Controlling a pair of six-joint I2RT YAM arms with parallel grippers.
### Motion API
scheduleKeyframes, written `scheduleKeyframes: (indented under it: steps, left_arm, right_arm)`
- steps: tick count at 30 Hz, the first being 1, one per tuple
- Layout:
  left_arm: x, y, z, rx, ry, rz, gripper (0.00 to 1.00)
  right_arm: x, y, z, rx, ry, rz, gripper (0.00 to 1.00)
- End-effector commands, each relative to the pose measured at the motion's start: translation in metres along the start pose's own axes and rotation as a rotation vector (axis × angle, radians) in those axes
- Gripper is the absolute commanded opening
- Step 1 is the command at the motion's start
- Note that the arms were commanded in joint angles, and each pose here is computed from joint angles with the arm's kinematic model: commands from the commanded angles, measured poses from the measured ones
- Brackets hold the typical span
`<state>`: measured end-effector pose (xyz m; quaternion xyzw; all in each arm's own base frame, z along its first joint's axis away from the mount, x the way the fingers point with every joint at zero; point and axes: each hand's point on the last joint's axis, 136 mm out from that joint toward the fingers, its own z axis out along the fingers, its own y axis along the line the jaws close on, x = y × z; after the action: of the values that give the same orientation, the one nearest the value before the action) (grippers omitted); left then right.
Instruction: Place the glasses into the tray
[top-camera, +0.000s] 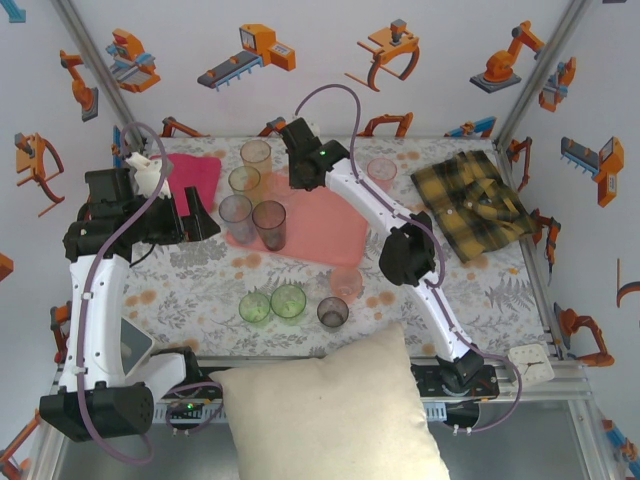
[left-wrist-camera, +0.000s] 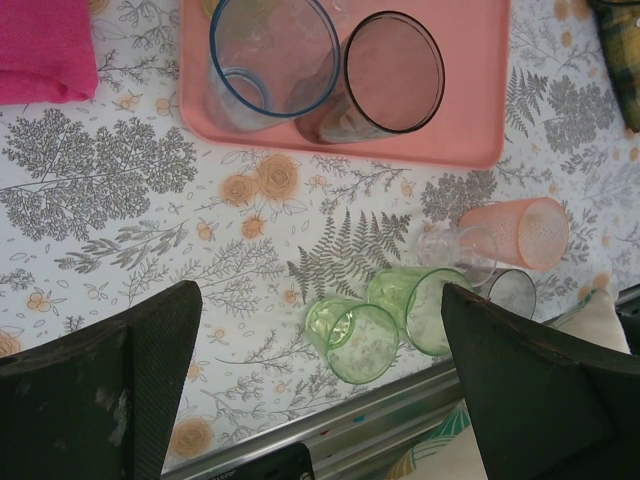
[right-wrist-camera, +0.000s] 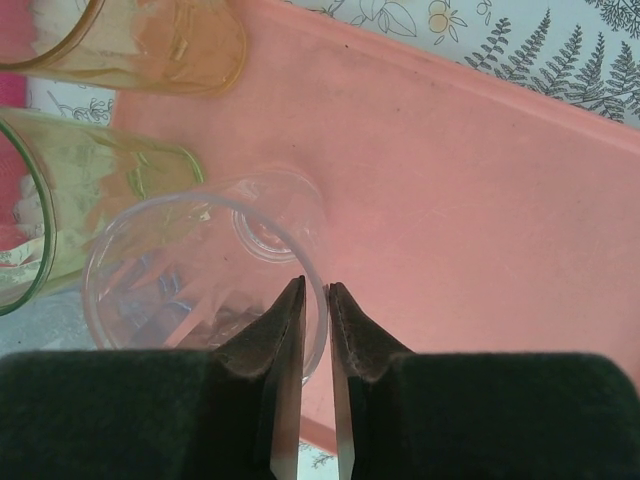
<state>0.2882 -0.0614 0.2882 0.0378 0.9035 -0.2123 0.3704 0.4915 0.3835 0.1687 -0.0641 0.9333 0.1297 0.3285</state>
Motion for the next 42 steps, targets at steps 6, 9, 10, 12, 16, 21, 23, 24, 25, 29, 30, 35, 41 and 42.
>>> scheduleKeyframes:
  steps: [6,9,10,12,16,21,23,24,25,29,30,35,41,42]
  left_arm:
    - [-0.002,-0.003,-0.002,0.017,-0.013,-0.008,0.97]
    - [-0.003,-0.003,-0.002,0.018,-0.014,-0.007,0.97]
    - [-0.003,-0.004,-0.002,0.019,-0.014,-0.008,0.97]
    - [-0.003,-0.003,-0.002,0.017,-0.016,-0.009,0.97]
    - [-0.004,-0.004,-0.003,0.020,-0.017,-0.008,0.97]
    - [-0.004,-0.004,-0.003,0.021,-0.017,-0.009,0.97]
    - [-0.003,-0.004,-0.003,0.021,-0.017,-0.009,0.97]
    - [-0.003,-0.004,-0.003,0.021,-0.016,-0.010,0.97]
    - [-0.004,-0.004,-0.002,0.022,-0.016,-0.010,0.97]
    - [-0.004,-0.004,-0.002,0.022,-0.016,-0.010,0.97]
    - [-0.004,-0.004,-0.002,0.021,-0.016,-0.009,0.97]
    - [-0.004,-0.004,-0.002,0.022,-0.015,-0.011,0.97]
    - [-0.003,-0.004,-0.002,0.022,-0.015,-0.011,0.97]
    - [-0.003,-0.004,-0.003,0.021,-0.017,-0.010,0.97]
  right_arm:
    - [-0.009,0.009,-0.012,-0.025,-0.019,0.010,0.25]
    - [-0.010,0.011,-0.013,-0.039,-0.019,0.013,0.25]
    - [-0.011,0.012,-0.014,-0.041,-0.021,0.013,0.26]
    - [-0.011,0.012,-0.014,-0.043,-0.022,0.013,0.26]
    - [-0.013,0.013,-0.015,-0.046,-0.025,0.013,0.25]
    - [-0.014,0.014,-0.016,-0.050,-0.028,0.013,0.22]
    - [-0.014,0.014,-0.016,-0.050,-0.027,0.012,0.22]
    - [-0.014,0.014,-0.016,-0.050,-0.027,0.012,0.21]
    - [-0.014,0.014,-0.017,-0.050,-0.027,0.011,0.21]
    - [-0.016,0.014,-0.019,-0.052,-0.032,0.011,0.21]
    - [-0.017,0.015,-0.020,-0.054,-0.034,0.010,0.21]
    - [-0.018,0.015,-0.022,-0.056,-0.036,0.007,0.22]
    - [-0.015,0.014,-0.019,-0.051,-0.027,0.005,0.22]
    - [-0.014,0.014,-0.018,-0.052,-0.025,0.005,0.22]
